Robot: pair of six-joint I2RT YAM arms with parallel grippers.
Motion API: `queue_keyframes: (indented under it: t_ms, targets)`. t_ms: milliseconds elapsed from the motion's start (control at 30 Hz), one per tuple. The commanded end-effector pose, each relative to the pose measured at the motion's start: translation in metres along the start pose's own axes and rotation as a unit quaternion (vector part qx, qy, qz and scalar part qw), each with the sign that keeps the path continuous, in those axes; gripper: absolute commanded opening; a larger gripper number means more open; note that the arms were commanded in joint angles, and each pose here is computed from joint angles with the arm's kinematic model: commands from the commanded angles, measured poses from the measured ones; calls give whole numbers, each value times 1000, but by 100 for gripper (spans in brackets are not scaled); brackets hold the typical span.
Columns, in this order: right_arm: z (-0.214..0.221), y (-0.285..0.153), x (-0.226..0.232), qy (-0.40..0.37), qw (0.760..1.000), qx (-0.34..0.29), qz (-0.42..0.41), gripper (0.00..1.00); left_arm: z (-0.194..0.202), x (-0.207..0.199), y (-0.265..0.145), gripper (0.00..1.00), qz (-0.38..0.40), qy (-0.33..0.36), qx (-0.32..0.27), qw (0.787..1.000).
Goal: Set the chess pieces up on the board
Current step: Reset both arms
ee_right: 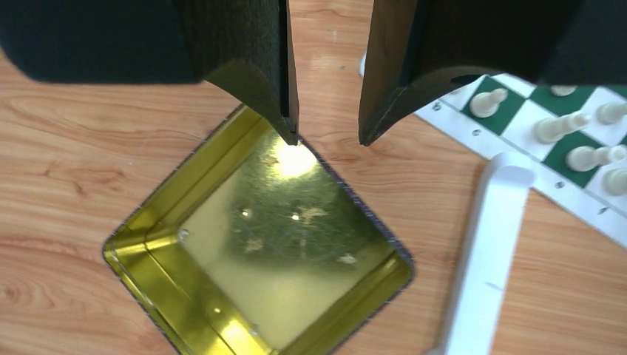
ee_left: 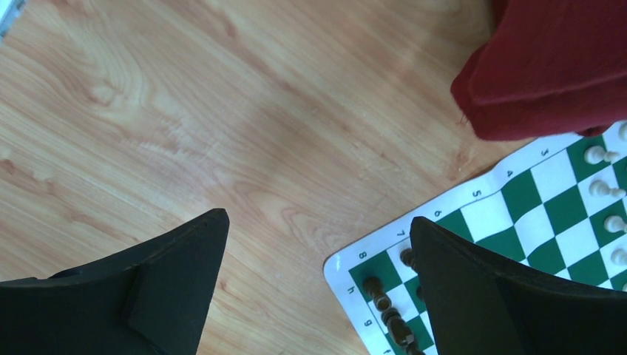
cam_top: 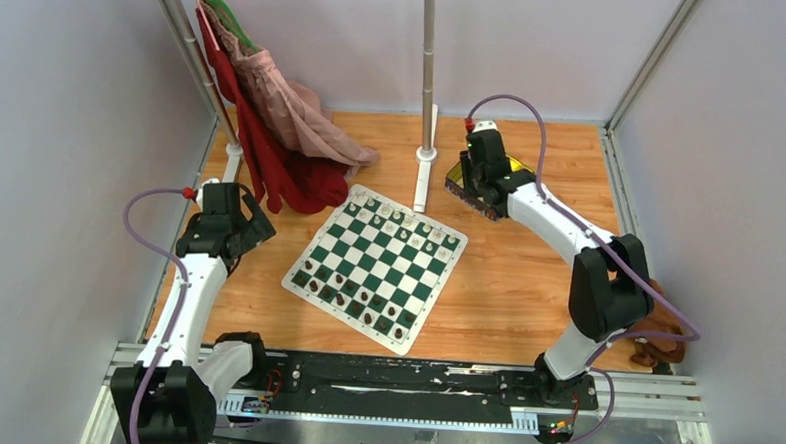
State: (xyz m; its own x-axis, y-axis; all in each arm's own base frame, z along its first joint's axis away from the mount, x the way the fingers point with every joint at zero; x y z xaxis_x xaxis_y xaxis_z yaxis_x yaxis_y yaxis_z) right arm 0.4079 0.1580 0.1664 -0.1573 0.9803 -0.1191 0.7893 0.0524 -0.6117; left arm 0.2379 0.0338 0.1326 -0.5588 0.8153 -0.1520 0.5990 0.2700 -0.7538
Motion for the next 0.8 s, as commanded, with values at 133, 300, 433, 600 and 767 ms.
queue_keyframes:
  t_ms: [133,300,433,600,767]
  targets:
    - [17,21,-60,42,998,36,41,42,-43,-7,-8,100,-4,2,-70,998]
    - [21,14,-81,51,996,34,70,45,-58,-11,-11,100,-8,7,-88,996]
    - [21,3,-92,57,994,15,92,52,-66,-14,-12,100,-6,13,-94,995]
    - [24,-11,-105,69,989,-12,128,64,-69,-22,-12,100,0,34,-99,994]
    - [30,-23,-112,92,984,-25,152,63,-70,-28,-13,100,10,44,-103,994]
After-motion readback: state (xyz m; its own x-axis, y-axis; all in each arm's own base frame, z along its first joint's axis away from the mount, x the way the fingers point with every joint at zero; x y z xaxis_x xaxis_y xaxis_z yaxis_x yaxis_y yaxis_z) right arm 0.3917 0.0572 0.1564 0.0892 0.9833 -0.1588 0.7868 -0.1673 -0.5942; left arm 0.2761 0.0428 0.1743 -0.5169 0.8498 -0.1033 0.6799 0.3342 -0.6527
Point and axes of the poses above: each gripper's point midway between its finger pads, its own y axis out along the fingers, its own x axis along the line the jaws close on, z = x × y, the point moved 2 cm from there along -y, back along the fingers, and after that the axes turned 1 degree about y, right-handed, at the moved point
